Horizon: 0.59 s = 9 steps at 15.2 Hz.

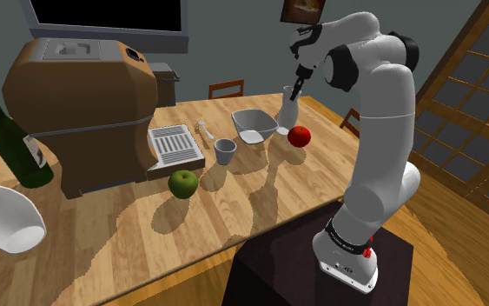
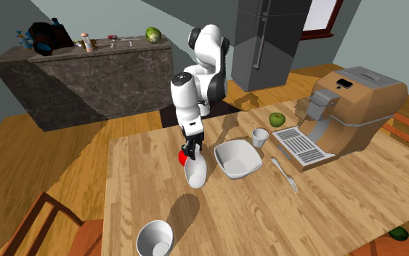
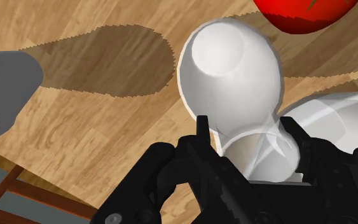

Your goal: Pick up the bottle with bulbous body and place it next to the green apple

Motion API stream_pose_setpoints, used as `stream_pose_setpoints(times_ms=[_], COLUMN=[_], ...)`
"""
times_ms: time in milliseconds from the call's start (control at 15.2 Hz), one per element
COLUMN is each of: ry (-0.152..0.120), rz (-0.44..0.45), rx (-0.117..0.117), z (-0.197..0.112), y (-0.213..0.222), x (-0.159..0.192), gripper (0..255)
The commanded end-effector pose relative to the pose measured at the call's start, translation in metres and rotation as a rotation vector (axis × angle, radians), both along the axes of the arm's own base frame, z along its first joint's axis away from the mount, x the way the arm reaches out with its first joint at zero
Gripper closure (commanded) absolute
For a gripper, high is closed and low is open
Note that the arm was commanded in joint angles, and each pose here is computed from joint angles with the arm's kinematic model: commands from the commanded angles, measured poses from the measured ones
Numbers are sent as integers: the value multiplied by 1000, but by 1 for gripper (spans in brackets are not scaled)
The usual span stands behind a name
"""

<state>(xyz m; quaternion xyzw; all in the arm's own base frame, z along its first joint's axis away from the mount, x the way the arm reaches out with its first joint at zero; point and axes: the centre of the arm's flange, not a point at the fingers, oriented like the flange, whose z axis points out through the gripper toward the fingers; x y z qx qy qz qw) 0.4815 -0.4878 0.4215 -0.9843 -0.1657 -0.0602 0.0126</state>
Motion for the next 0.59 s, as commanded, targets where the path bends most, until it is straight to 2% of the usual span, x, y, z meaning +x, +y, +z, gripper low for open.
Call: stream_pose_setpoints(times_ms=[0, 528], ry=[0, 0], rz=[0, 0], rx=[0, 0], z=[5, 47], y=[0, 0], x=[0, 0], gripper=[255, 255])
